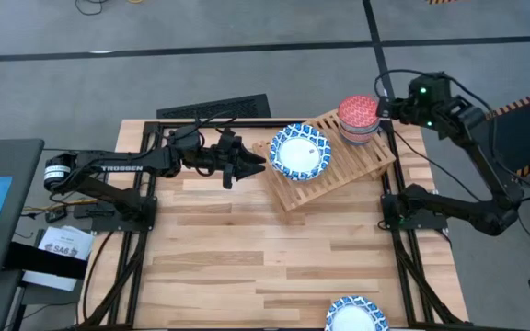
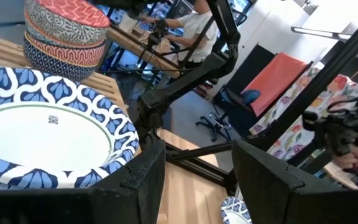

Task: Place and stack bowls onto a shelf
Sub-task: Adjust the colored pattern bowls on the shelf

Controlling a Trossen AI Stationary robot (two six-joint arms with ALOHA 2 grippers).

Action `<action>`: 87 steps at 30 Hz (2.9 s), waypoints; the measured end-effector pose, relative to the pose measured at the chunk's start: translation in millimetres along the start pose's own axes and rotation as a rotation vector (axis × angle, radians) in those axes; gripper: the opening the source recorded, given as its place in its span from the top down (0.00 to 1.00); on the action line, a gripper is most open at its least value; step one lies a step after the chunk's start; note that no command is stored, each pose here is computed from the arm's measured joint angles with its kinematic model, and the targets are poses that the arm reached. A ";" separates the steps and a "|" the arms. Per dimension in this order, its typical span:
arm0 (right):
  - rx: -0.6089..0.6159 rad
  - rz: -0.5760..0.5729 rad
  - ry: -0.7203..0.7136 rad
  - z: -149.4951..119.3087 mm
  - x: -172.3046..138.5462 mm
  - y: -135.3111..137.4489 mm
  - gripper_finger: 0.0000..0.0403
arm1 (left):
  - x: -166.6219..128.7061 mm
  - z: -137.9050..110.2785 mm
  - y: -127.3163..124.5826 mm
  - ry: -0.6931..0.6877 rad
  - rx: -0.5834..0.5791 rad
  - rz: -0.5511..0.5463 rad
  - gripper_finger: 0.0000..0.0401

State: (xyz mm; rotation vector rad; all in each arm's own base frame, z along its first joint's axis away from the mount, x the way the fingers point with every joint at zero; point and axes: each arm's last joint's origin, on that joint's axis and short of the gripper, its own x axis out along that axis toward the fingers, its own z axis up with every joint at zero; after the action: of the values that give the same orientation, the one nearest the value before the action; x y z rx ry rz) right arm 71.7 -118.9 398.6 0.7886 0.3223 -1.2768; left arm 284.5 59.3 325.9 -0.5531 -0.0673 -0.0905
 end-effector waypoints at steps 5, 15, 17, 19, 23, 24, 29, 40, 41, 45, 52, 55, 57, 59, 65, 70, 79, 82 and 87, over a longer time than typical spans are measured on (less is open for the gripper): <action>-0.030 0.113 -0.027 6.8 -20.4 9.7 0.96 | 0.0 0.3 0.4 -0.010 0.026 0.014 0.57; -0.125 0.084 0.058 -0.5 -7.9 26.1 0.96 | 0.0 0.4 0.6 -0.014 0.036 0.022 0.57; -0.135 0.045 0.068 -1.6 -0.9 25.0 0.96 | 0.0 0.4 0.6 -0.014 0.036 0.022 0.57; -0.145 0.006 0.043 0.1 0.2 23.3 0.96 | 0.0 0.4 0.6 -0.014 0.036 0.022 0.57; -0.145 -0.011 0.007 2.7 -2.5 20.6 0.96 | 0.0 0.4 0.6 -0.014 0.035 0.022 0.57; -0.150 -0.016 0.010 2.5 -2.5 19.8 0.96 | 0.0 0.4 0.6 -0.014 0.035 0.022 0.57; -0.169 -0.051 0.047 0.9 0.3 16.7 0.96 | 0.0 0.8 1.2 -0.027 0.035 0.043 0.57; -0.202 -0.057 0.117 2.5 21.8 25.6 0.96 | -0.1 1.0 1.4 -0.030 0.036 0.047 0.57; -0.203 -0.057 0.119 2.6 22.7 25.9 0.96 | -0.1 0.9 1.4 -0.030 0.036 0.046 0.57; -0.212 -0.058 0.125 2.1 22.6 25.6 0.96 | -0.1 1.0 1.4 -0.030 0.036 0.046 0.57; -0.227 -0.087 0.179 -2.8 20.9 21.6 0.96 | -0.1 1.0 1.4 -0.030 0.036 0.047 0.57; -0.222 -0.075 0.162 -2.0 18.5 21.5 0.96 | -0.1 1.0 1.4 -0.030 0.044 0.047 0.57; -0.215 -0.060 0.137 -1.1 14.3 20.8 0.96 | -0.1 1.0 1.4 -0.030 0.044 0.047 0.57; -0.209 -0.050 0.120 -1.6 8.3 18.7 0.96 | -0.1 1.0 1.4 -0.030 0.044 0.047 0.57; -0.216 -0.040 0.154 -12.4 -13.6 6.9 0.96 | -0.1 1.0 1.4 -0.030 0.044 0.047 0.57; -0.199 0.040 0.171 -37.1 -24.5 -5.2 0.96 | -0.1 0.9 1.3 -0.030 0.044 0.047 0.57; -0.023 0.241 0.031 -74.6 -11.4 -18.2 0.96 | -0.1 1.4 2.0 -0.044 0.044 0.070 0.57; -0.010 0.234 -0.023 -73.6 -5.5 -13.2 0.96 | -0.1 1.4 2.0 -0.044 0.044 0.070 0.57; -0.012 0.235 -0.046 -71.3 -2.7 -8.7 0.96 | -0.1 1.4 1.9 -0.044 0.044 0.069 0.57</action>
State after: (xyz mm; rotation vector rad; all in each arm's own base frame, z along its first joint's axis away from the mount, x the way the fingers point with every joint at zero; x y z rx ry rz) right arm 77.2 -69.0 347.1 0.7625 0.1936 -1.0696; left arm 284.5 61.7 326.0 -0.5132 -0.0926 -0.0098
